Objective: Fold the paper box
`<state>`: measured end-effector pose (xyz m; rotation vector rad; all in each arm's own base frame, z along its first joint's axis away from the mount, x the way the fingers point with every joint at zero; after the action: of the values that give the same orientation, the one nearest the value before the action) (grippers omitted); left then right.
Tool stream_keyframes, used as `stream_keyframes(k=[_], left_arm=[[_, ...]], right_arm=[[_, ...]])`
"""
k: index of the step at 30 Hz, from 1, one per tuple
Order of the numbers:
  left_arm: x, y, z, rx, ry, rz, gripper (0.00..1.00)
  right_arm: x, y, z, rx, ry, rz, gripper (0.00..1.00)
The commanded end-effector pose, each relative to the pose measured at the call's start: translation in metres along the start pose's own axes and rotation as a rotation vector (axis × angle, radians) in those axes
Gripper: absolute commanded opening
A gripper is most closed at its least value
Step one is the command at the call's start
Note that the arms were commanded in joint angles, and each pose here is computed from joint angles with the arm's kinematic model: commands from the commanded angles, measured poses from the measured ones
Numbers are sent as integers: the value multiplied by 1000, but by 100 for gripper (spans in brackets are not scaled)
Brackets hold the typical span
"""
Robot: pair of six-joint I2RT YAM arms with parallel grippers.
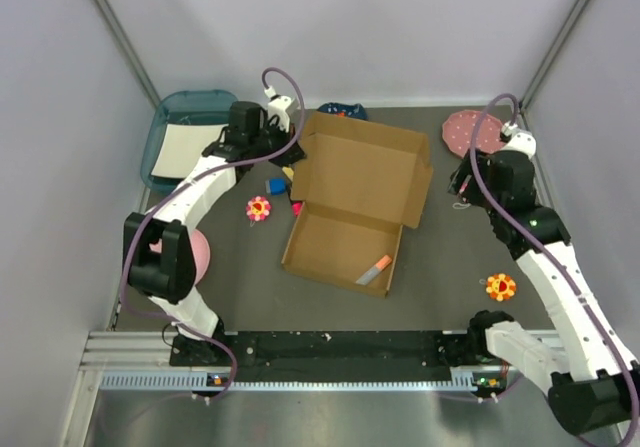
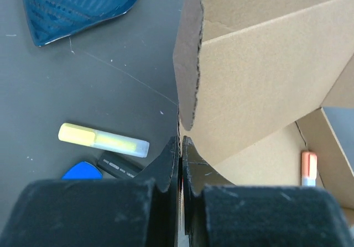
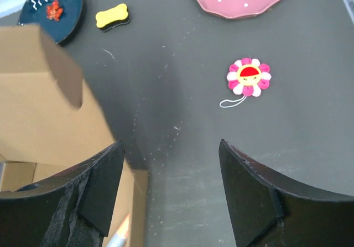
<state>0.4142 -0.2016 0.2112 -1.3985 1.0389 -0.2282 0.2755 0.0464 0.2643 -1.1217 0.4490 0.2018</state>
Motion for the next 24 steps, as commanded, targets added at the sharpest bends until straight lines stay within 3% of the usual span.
stream_keyframes(k=[1, 7, 15, 24], left_arm=[[-18, -22, -6, 82, -25, -68, 0], [-21, -16, -7, 42, -55, -73, 0], [-19, 0, -5, -6, -94, -54, 0], [-18, 4, -5, -30, -109, -43, 0]], right_arm=[[11, -10, 28, 10, -196, 74, 70], [4, 4, 52, 12, -387, 123, 70], [21, 38, 42, 10, -379, 188, 71], [52, 27, 55, 59, -386, 146, 67]])
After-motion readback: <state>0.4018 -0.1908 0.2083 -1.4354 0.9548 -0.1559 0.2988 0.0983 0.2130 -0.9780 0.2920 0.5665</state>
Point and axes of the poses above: each gripper's point midway between its finger pads, its own x axis out along the fingers, its own z axis along the line the jaws close on, y = z × x, the point moved 2 cm from there along -x, back along the fingers, and after that the axes turned 8 degrees about x, right-handed, at the moved point
